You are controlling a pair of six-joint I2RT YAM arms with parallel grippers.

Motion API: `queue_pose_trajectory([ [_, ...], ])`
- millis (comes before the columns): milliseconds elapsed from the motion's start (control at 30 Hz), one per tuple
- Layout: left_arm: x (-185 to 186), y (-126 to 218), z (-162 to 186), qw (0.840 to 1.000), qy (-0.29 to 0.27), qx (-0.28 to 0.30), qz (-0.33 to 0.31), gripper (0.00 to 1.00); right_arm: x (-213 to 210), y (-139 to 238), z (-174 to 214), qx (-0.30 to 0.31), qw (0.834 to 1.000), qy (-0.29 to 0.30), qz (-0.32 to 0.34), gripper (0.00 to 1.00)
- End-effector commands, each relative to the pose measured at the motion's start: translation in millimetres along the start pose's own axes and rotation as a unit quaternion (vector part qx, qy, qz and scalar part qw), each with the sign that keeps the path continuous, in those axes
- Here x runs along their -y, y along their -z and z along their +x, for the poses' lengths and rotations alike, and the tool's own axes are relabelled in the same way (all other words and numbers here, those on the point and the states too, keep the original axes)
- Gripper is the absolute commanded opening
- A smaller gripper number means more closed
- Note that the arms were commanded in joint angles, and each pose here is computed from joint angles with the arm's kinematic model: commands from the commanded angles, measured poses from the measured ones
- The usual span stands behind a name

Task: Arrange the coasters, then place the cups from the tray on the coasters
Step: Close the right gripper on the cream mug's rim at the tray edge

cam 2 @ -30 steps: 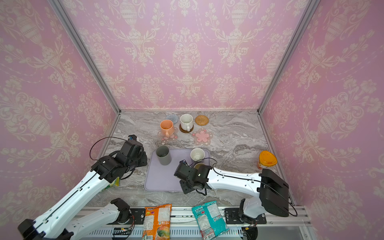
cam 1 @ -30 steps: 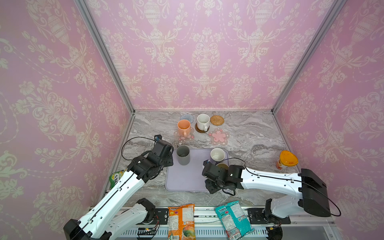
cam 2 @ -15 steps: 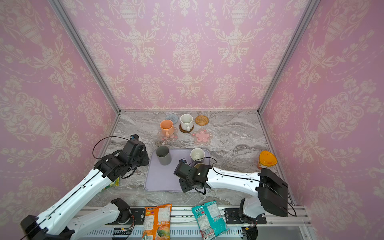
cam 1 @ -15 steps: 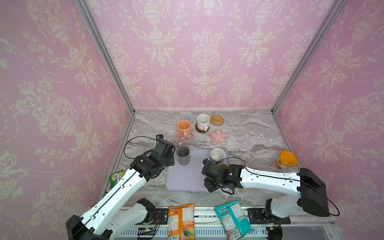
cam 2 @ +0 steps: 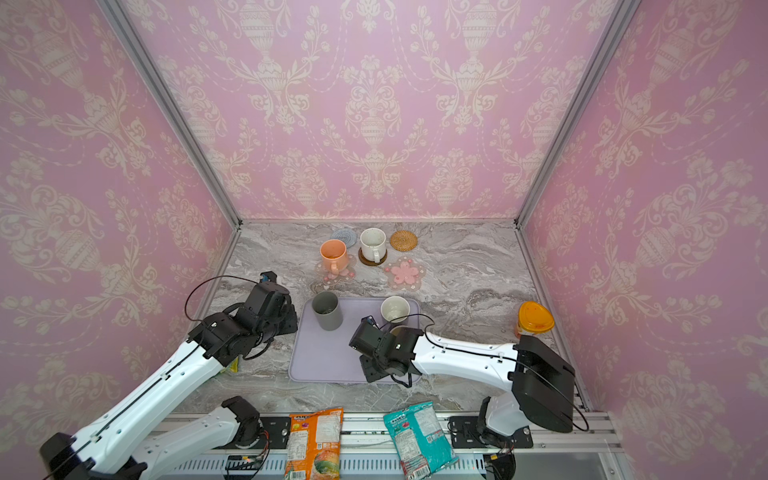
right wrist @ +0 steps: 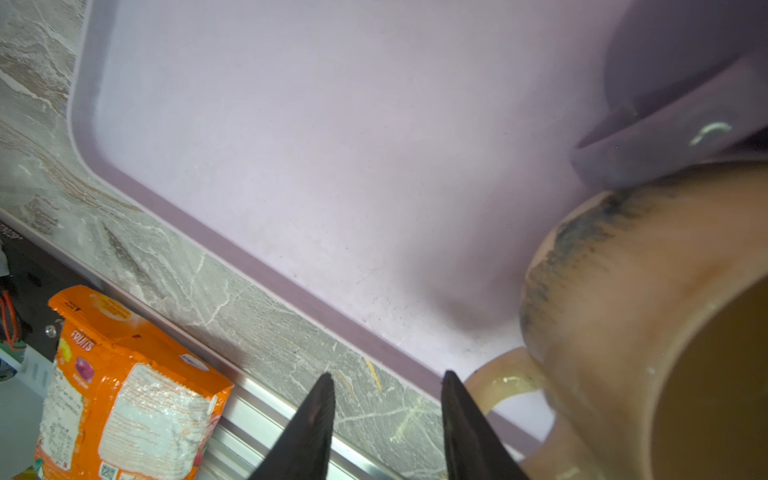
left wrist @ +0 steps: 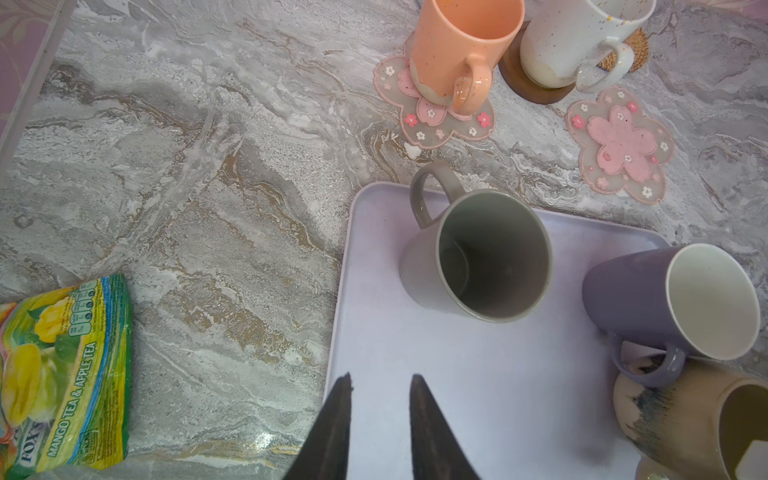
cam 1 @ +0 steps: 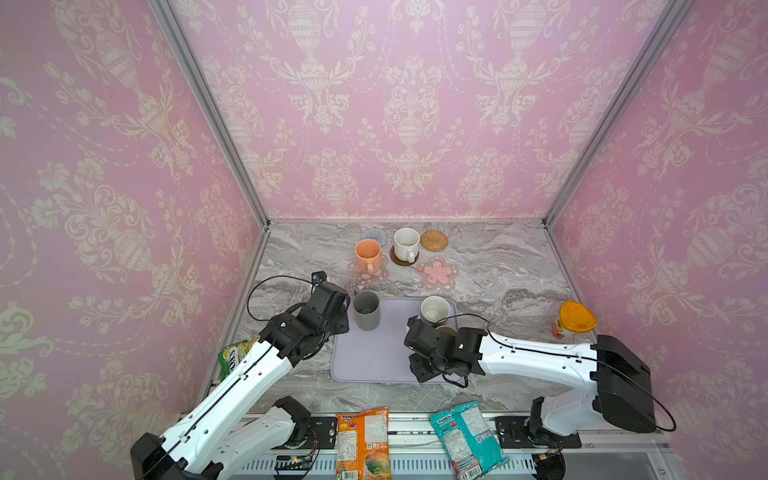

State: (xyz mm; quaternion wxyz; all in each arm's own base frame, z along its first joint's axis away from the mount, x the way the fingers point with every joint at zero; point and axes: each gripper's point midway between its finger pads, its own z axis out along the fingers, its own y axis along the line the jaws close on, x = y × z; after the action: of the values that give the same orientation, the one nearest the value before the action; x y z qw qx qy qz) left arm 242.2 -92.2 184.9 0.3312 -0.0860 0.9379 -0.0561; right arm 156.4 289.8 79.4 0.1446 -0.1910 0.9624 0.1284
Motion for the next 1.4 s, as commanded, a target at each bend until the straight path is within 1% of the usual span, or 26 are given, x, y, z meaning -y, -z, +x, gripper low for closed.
queue_pose_trajectory([
  [0, -0.1, -1.3, 4.0, 1.0, 0.008, -0.001, 0.003, 0.28, 21.2, 0.7, 12.5, -0.017, 0.999, -0.006, 0.037, 0.44],
  [300, -1.3, 0.4, 4.6, 1.0, 0.012, 0.001, 0.004, 0.28, 46.3, 11.4, 20.0, -0.009, 0.997, -0.008, 0.07, 0.46],
  [567, -0.7, 1.0, 5.3, 1.0, 0.016, 0.001, 0.007, 0.28, 59.3, 15.1, 25.7, -0.005, 0.997, -0.021, 0.076, 0.46],
  [900, 3.3, -1.6, 5.4, 1.0, 0.017, -0.001, 0.01, 0.28, 79.7, 31.2, 26.6, 0.015, 0.995, -0.038, 0.093, 0.47],
  [1067, 7.2, -4.1, 6.8, 1.0, 0.014, -0.007, 0.014, 0.28, 84.2, 37.3, 27.4, 0.021, 0.995, -0.046, 0.088, 0.48],
  [1233, 7.7, -4.2, 8.4, 1.0, 0.011, -0.01, 0.013, 0.28, 88.7, 54.7, 24.6, 0.032, 0.994, -0.043, 0.096, 0.48],
  [1367, 6.7, -2.8, 8.1, 1.0, 0.013, -0.007, 0.013, 0.28, 100.3, 76.8, 19.4, 0.07, 0.99, -0.053, 0.108, 0.51],
])
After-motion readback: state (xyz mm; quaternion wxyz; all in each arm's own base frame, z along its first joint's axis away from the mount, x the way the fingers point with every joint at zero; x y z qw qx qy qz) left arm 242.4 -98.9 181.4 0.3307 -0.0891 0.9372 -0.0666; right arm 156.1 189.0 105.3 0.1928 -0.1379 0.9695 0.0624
